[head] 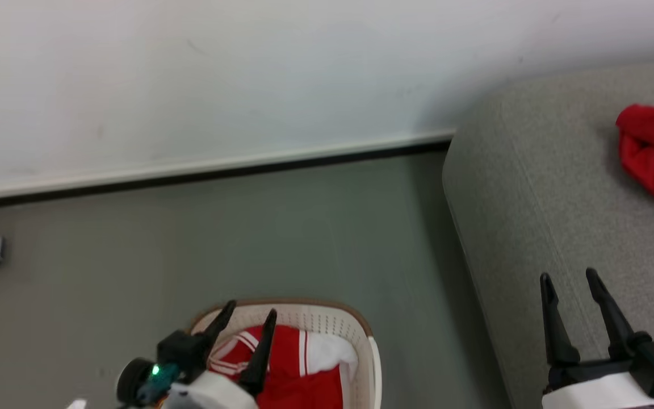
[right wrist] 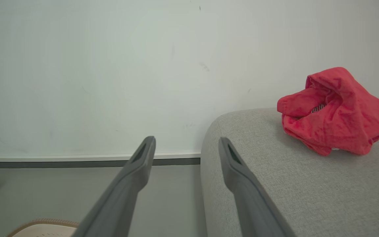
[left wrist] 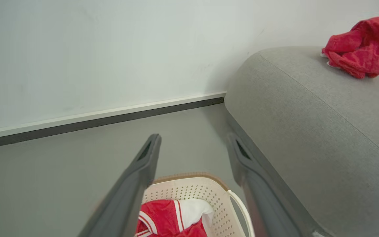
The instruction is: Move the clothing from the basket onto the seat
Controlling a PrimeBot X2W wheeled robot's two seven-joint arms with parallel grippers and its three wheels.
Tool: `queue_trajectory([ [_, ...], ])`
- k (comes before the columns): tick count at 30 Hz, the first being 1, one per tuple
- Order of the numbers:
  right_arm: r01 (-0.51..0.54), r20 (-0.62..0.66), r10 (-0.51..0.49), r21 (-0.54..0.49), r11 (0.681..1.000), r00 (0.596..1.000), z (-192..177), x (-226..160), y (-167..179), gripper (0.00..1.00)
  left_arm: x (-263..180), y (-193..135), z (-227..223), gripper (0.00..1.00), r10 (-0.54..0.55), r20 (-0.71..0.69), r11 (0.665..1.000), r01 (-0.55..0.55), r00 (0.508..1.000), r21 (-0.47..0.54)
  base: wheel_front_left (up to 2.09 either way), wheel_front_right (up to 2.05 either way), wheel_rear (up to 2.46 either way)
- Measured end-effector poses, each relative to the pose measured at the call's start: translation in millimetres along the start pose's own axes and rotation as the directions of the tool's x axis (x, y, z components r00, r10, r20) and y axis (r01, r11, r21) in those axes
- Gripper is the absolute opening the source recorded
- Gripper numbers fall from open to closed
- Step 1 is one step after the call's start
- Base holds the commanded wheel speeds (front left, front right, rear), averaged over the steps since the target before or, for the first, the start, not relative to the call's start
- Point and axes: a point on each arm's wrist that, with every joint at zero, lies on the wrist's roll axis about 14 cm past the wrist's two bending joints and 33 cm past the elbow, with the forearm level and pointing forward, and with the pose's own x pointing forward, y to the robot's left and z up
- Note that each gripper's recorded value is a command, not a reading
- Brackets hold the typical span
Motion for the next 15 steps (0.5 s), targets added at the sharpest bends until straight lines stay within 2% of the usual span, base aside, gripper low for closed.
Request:
queue_trajectory([
  [4,0.012,-0.021,-0.012,0.0,1.0,1.0,-9.1,17.6,-5.0,1.0,27.9,-11.6,-29.0,1.0,-0.076,-0.126,0.997,0.078,0.989,0.012,0.0,0.0,0.0],
  [8,0.033,-0.041,-0.033,0.002,0.999,0.999,-19.7,33.8,-13.1,1.0,52.1,-20.8,-64.5,1.0,-0.144,-0.265,0.988,0.152,0.954,0.012,0.0,0.0,0.0],
  [12,0.056,-0.066,-0.056,-0.001,0.998,0.996,-33.1,48.2,-22.6,1.0,73.5,-24.8,-101.9,1.0,-0.193,-0.396,0.976,0.219,0.898,0.021,0.0,0.0,0.0],
  [15,0.07,-0.081,-0.071,-0.01,0.997,0.994,-43.0,59.5,-29.8,1.0,83.3,-28.2,-136.0,1.0,-0.22,-0.505,0.964,0.264,0.835,0.017,0.0,0.0,0.0],
])
